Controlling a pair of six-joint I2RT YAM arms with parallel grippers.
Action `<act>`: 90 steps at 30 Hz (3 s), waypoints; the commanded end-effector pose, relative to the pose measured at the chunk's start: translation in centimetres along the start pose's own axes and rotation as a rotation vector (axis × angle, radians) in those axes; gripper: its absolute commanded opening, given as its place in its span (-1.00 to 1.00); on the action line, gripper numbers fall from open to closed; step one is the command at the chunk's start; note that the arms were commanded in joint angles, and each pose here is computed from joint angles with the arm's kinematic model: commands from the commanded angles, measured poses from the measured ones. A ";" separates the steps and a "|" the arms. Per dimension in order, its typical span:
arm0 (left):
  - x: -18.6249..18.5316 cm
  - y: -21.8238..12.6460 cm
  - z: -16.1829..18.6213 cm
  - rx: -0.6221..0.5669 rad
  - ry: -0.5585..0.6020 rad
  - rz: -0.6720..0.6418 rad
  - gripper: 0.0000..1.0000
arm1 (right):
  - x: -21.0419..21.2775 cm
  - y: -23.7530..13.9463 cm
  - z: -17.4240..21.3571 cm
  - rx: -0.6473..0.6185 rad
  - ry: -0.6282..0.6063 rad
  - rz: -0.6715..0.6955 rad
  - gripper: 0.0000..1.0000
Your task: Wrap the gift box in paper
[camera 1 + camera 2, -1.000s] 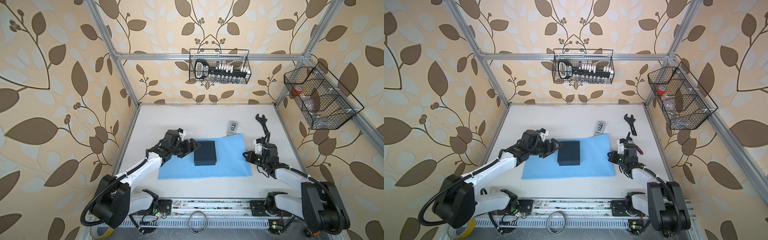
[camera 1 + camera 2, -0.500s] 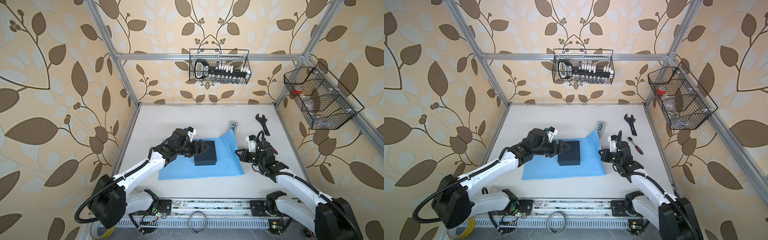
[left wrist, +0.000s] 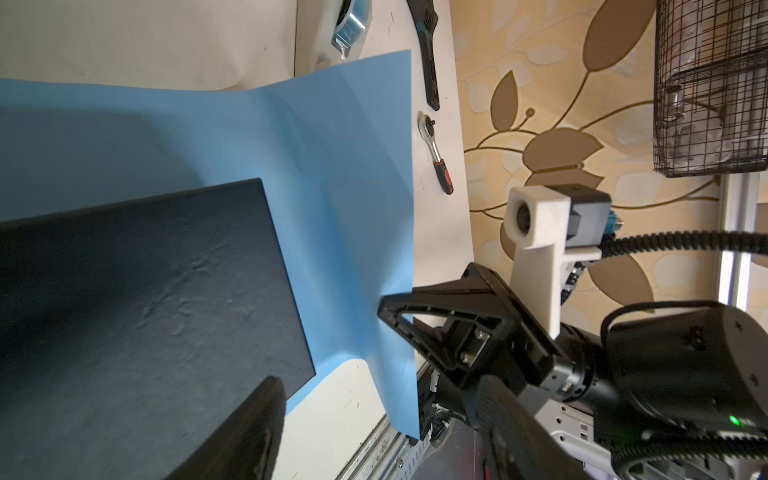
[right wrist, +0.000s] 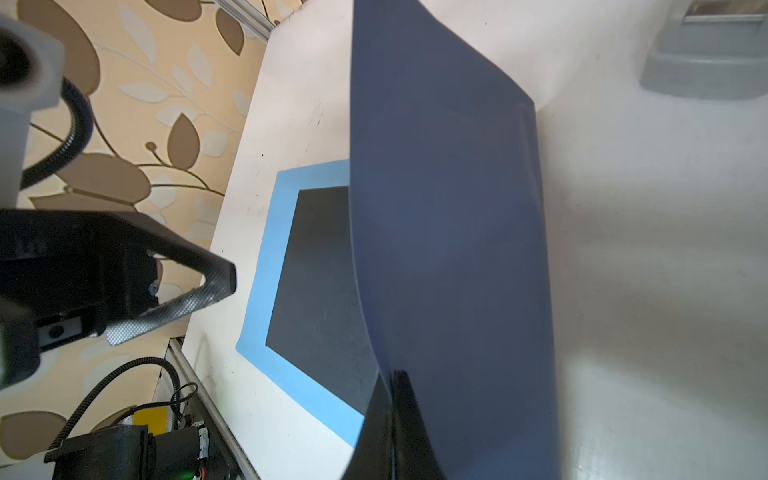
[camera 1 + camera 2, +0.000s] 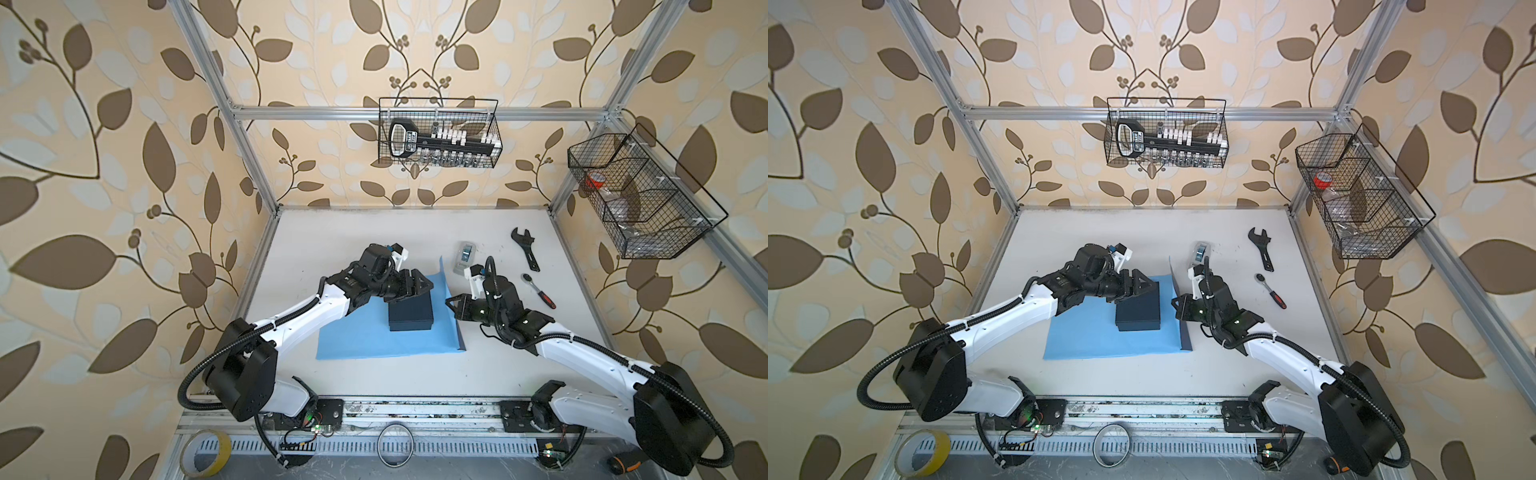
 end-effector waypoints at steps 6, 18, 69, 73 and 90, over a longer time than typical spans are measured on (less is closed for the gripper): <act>-0.5 3.1 -1.9 0.013 0.007 0.032 0.40 | 2.4 0.9 -0.4 -0.021 0.006 -0.059 -1.00; 0.8 6.5 -2.3 0.074 0.024 -0.036 0.15 | 2.7 1.4 -0.1 -0.009 -0.002 -0.067 -0.99; 4.3 5.7 -0.7 0.080 0.037 -0.070 -0.69 | 1.3 0.6 0.4 0.063 -0.117 -0.053 -0.37; 4.6 5.6 -0.6 0.080 0.032 -0.062 -0.69 | 1.8 1.9 1.2 0.092 -0.120 -0.070 -0.45; 7.1 1.9 -1.2 0.035 -0.003 0.000 -0.91 | -0.2 0.3 -1.4 0.018 -0.162 0.014 -0.05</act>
Point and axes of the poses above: each gripper's point midway between its finger pads, its own y axis out along the fingers, its own x axis along the line the jaws close on, z = x × y, the point moved 6 cm from there along -y, back along the fingers, and after that the axes turned 15 degrees about y, right-handed, at the moved point
